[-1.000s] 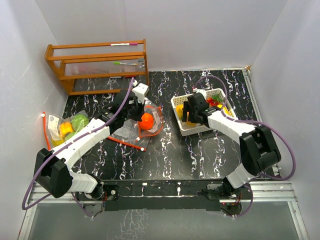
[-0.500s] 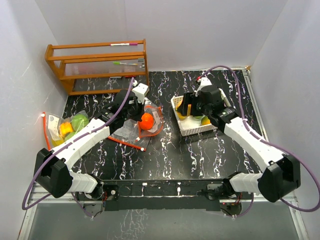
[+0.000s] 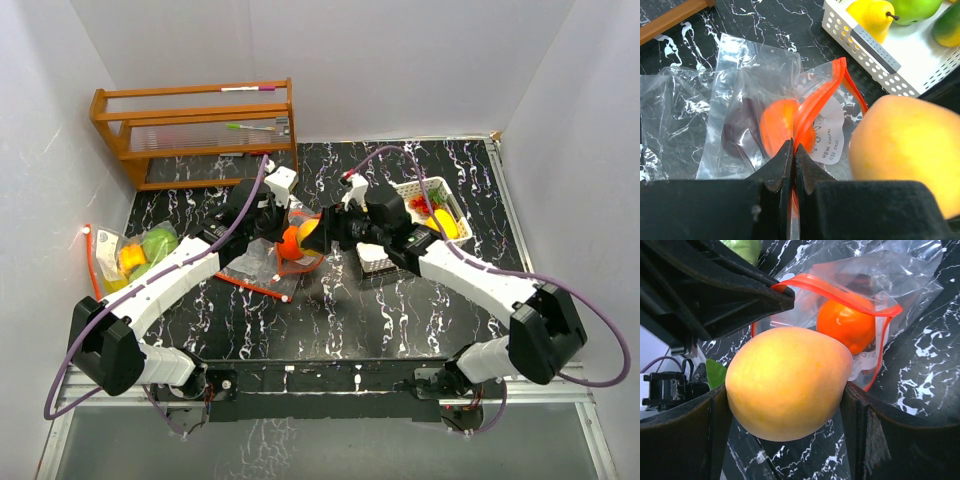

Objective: Place the food in the zip-top bag and seal the zipper
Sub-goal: Place the fake fruit in the zipper food storage bag.

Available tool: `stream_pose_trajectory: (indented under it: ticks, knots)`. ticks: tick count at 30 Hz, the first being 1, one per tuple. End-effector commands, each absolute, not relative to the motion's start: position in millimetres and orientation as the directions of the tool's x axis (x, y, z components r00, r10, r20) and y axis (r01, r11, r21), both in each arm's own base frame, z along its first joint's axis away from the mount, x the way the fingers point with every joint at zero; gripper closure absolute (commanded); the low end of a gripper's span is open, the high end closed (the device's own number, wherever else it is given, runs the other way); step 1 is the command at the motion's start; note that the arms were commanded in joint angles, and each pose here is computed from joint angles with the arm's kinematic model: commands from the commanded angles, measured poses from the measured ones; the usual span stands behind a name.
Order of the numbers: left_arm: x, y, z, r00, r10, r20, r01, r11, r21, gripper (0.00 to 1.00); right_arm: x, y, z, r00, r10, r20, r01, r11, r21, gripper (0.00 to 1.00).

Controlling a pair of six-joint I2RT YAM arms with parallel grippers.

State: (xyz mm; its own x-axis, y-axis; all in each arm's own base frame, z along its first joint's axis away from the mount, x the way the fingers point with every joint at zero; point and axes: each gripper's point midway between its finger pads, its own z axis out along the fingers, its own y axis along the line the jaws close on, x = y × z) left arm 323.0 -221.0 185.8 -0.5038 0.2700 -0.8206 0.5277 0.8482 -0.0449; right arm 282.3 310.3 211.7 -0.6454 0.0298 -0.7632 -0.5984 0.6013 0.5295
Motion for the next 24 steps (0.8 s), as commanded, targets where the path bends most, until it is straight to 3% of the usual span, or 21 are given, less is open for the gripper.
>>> stream_pose_trajectory:
  ticks: [1, 8, 13, 16, 19, 20, 24]
  knots:
    - [323, -222, 200, -0.475, 0.248, -0.844, 0.537, 0.842, -0.055, 1.0, 295, 332, 223, -0.612, 0.1, -0.784, -0.616, 0.562, 0.552, 0.6]
    - [323, -222, 202, -0.471, 0.244, -0.848, 0.539, 0.84, -0.058, 1.0, 315, 347, 176, -0.652, 0.096, -0.752, -0.525, 0.658, 0.539, 0.52]
    - [324, -221, 204, -0.47, 0.235, -0.851, 0.535, 0.843, -0.062, 1.0, 322, 380, 166, -0.667, 0.069, -0.742, -0.546, 0.633, 0.55, 0.47]
    - [325, -219, 204, -0.47, 0.233, -0.852, 0.53, 0.846, -0.061, 1.0, 314, 403, 170, -0.664, 0.043, -0.747, -0.573, 0.612, 0.545, 0.35]
    - [325, -218, 204, -0.47, 0.231, -0.852, 0.528, 0.847, -0.061, 1.0, 305, 412, 168, -0.668, 0.024, -0.743, -0.582, 0.606, 0.542, 0.17]
    - [325, -218, 204, -0.469, 0.231, -0.852, 0.528, 0.847, -0.061, 1.0, 304, 410, 167, -0.671, 0.023, -0.741, -0.576, 0.614, 0.54, 0.06]
    - [325, -218, 203, -0.473, 0.231, -0.85, 0.528, 0.847, -0.064, 1.0, 303, 395, 165, -0.661, 0.037, -0.75, -0.551, 0.655, 0.517, 0.02]
